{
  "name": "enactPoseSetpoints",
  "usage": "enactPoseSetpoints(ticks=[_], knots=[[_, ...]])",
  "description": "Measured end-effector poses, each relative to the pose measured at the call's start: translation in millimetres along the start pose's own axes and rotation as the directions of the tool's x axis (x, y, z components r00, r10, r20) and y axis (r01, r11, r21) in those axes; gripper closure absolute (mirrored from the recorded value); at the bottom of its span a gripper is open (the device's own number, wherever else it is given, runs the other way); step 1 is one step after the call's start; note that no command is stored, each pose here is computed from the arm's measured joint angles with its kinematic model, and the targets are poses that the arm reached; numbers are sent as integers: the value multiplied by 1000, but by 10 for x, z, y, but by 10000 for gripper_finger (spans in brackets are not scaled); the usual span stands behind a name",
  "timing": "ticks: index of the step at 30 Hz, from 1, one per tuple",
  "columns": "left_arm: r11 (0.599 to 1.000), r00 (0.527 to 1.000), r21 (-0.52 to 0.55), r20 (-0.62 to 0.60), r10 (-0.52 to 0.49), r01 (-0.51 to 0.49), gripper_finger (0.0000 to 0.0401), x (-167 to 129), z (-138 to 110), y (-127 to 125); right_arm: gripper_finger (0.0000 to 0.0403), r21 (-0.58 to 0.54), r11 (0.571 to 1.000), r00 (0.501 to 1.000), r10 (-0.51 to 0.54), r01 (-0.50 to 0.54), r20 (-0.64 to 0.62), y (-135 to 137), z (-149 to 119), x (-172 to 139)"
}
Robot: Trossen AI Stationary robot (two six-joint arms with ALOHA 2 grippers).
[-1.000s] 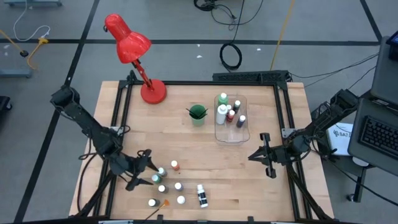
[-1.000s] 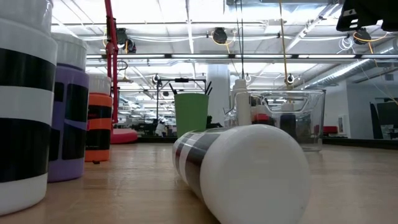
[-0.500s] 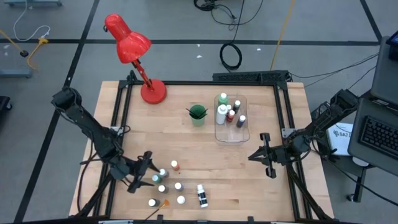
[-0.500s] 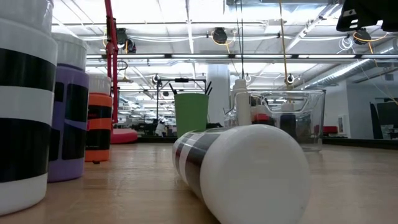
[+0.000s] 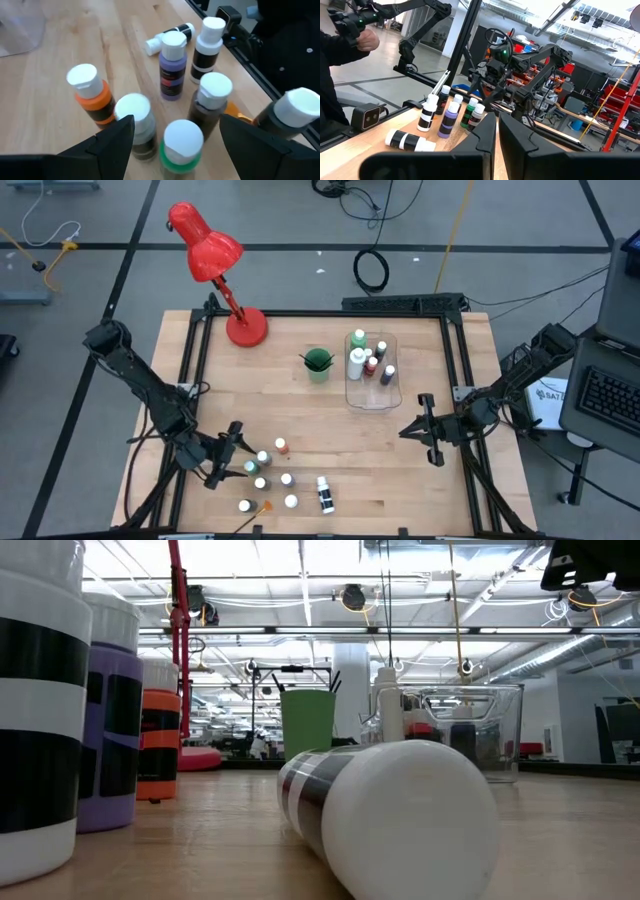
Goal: Pick & Place Paint Supplies
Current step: Put the green paint bottle into the transparent bin
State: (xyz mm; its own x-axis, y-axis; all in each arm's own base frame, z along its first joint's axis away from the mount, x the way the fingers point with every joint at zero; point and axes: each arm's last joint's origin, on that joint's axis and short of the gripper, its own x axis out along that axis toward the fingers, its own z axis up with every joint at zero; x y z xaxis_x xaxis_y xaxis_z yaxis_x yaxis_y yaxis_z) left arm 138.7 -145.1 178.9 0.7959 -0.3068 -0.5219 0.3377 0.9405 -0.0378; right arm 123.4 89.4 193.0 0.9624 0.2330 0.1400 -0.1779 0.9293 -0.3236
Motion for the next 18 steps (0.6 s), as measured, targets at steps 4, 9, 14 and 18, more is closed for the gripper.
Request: enactPoseSetpoints(ticks=[4, 9, 14, 18], knots=[[1000, 1000, -4, 6, -3, 3, 105, 0, 6, -3, 387, 0, 1000, 1000, 0, 0, 0, 0, 0, 0], [998, 998, -1, -9, -58, 58, 105, -13, -8, -45, 387, 0, 1000, 1000, 0, 0, 0, 0, 1, 0], [999, 1000, -45, -7, -19, 19, 105, -31, -42, -90, 387, 0, 1000, 1000, 0, 0, 0, 0, 0, 0], [997, 1000, -71, -11, -7, 6, 105, 10, -60, -102, 387, 0, 1000, 1000, 0, 0, 0, 0, 0, 0]])
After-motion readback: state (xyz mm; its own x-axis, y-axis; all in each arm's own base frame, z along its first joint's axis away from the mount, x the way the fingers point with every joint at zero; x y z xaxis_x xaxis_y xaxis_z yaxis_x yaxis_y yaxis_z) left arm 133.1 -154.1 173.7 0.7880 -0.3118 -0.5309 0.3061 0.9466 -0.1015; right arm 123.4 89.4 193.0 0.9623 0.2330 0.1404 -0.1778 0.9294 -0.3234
